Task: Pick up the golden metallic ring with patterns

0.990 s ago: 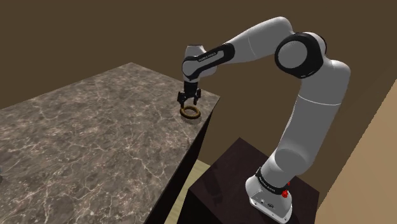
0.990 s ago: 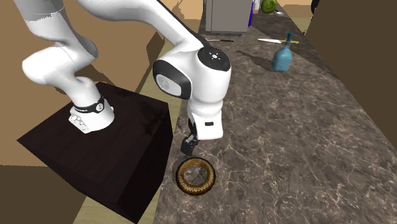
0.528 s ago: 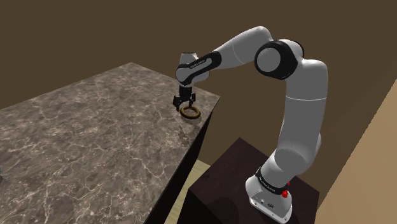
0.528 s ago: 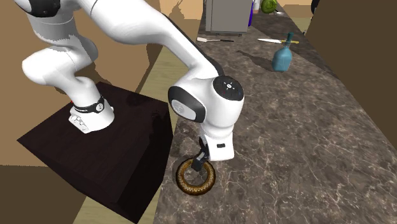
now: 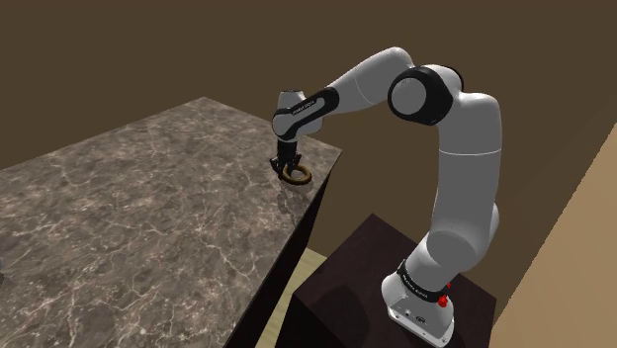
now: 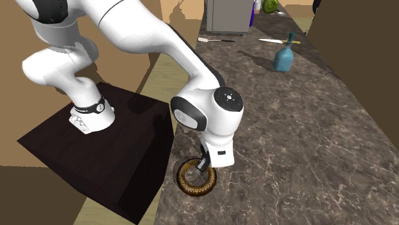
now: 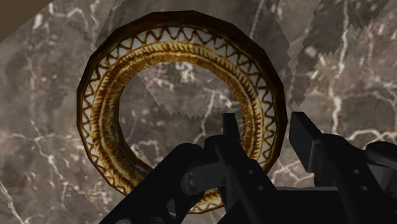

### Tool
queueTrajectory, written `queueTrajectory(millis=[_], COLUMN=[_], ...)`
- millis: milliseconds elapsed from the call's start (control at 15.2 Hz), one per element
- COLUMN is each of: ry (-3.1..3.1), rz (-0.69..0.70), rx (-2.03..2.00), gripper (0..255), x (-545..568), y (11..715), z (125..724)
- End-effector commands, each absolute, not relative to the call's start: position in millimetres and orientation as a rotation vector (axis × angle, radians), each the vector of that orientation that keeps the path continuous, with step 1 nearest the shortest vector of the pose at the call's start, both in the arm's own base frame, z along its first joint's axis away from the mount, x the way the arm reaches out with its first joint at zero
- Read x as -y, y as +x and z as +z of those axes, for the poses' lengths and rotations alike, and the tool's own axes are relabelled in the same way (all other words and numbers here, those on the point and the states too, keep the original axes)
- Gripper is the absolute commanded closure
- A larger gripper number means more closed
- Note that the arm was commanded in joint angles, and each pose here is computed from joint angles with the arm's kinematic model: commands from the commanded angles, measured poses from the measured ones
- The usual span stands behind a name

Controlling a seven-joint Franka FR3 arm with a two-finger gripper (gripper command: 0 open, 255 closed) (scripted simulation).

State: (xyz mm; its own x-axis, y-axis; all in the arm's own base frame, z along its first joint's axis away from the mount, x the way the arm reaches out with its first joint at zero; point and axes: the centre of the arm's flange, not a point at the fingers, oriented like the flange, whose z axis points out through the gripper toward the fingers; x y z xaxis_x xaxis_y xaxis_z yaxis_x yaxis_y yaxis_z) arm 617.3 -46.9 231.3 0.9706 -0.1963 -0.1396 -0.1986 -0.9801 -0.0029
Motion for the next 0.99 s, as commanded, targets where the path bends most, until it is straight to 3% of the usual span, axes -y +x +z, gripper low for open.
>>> queueTrajectory(millis=[0, 462, 924], ry=[-3.102, -3.102, -3.102], rz=[0.217, 0.217, 0.217], rx=[-0.311, -0.311, -0.311], gripper=[255, 255, 255], x=[46.8, 47.1, 47.1], y=[617.2, 617.1, 617.1], z=[230.6, 230.4, 267.4])
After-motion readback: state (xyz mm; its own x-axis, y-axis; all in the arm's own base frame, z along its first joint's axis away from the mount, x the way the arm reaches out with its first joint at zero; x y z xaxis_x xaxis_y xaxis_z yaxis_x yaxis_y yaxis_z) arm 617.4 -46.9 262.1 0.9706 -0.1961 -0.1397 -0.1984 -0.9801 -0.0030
